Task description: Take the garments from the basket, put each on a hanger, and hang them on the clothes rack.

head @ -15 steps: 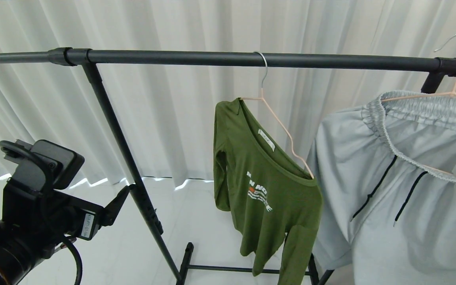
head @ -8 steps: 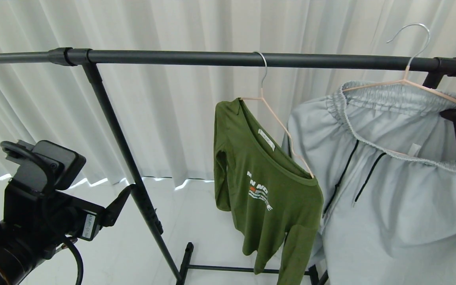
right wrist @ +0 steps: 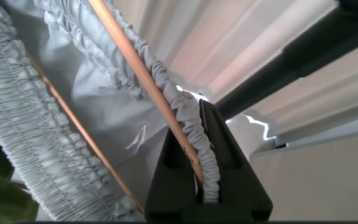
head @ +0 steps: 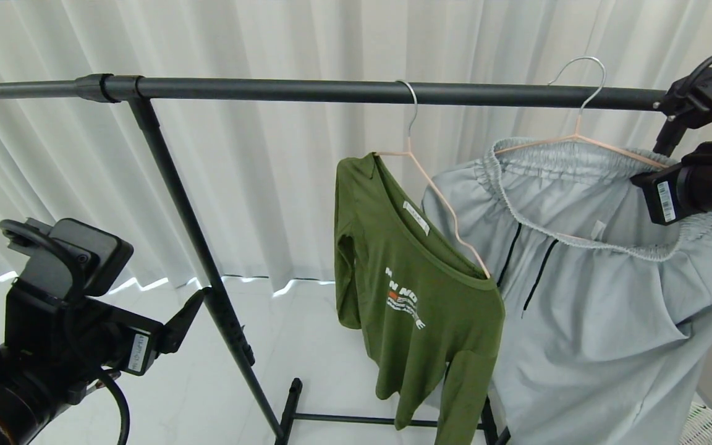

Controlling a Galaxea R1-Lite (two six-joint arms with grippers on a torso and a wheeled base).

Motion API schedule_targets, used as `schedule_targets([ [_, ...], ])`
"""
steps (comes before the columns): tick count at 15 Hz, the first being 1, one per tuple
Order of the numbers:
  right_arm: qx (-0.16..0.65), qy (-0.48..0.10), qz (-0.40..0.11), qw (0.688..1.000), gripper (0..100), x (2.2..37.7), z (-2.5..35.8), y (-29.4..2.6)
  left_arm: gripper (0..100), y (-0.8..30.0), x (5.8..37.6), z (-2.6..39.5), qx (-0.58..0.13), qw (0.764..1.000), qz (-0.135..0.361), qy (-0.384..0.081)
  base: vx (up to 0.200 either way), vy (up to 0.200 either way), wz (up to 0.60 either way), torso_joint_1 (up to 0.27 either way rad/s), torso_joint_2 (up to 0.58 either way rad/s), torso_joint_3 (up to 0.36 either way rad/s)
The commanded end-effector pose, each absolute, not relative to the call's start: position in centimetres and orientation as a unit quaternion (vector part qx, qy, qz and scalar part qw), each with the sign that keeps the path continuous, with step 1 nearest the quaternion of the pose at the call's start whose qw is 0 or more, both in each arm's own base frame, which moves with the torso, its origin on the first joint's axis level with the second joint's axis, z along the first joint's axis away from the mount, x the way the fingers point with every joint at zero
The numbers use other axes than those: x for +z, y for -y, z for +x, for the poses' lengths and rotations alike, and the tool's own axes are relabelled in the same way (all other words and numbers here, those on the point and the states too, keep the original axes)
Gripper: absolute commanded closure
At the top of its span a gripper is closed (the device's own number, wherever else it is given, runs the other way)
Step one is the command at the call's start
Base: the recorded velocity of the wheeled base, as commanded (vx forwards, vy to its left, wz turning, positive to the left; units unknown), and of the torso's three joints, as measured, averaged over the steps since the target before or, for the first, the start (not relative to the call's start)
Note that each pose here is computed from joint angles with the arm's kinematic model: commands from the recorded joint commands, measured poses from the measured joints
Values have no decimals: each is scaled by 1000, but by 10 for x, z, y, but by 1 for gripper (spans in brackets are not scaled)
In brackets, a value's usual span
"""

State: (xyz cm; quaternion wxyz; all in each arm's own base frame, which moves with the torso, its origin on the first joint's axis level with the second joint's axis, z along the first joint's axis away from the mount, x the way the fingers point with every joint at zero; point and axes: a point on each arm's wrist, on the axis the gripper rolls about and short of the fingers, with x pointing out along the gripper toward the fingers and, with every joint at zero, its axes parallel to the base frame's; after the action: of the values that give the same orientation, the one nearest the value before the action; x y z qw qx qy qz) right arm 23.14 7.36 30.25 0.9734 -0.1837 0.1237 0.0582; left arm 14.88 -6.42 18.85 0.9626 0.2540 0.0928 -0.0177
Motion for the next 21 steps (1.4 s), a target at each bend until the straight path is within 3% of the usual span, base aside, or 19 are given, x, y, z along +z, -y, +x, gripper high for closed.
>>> schedule_targets([
  [1, 64, -130, -186, 972, 100, 298, 233, -77, 0, 64, 188, 149, -17, 963, 254, -93, 0, 0, 0, 0, 0, 0],
  [8, 92, -129, -189, 969, 100, 296, 231, -94, 0, 64, 189, 149, -17, 963, 253, -92, 0, 0, 0, 0, 0, 0],
  [13, 66, -113, -178, 975, 100, 301, 238, -95, 0, 64, 189, 148, -17, 963, 253, -91, 0, 0, 0, 0, 0, 0],
  [21, 30, -135, -187, 973, 100, 290, 248, -98, 0, 64, 190, 148, -17, 963, 253, -90, 0, 0, 0, 0, 0, 0],
])
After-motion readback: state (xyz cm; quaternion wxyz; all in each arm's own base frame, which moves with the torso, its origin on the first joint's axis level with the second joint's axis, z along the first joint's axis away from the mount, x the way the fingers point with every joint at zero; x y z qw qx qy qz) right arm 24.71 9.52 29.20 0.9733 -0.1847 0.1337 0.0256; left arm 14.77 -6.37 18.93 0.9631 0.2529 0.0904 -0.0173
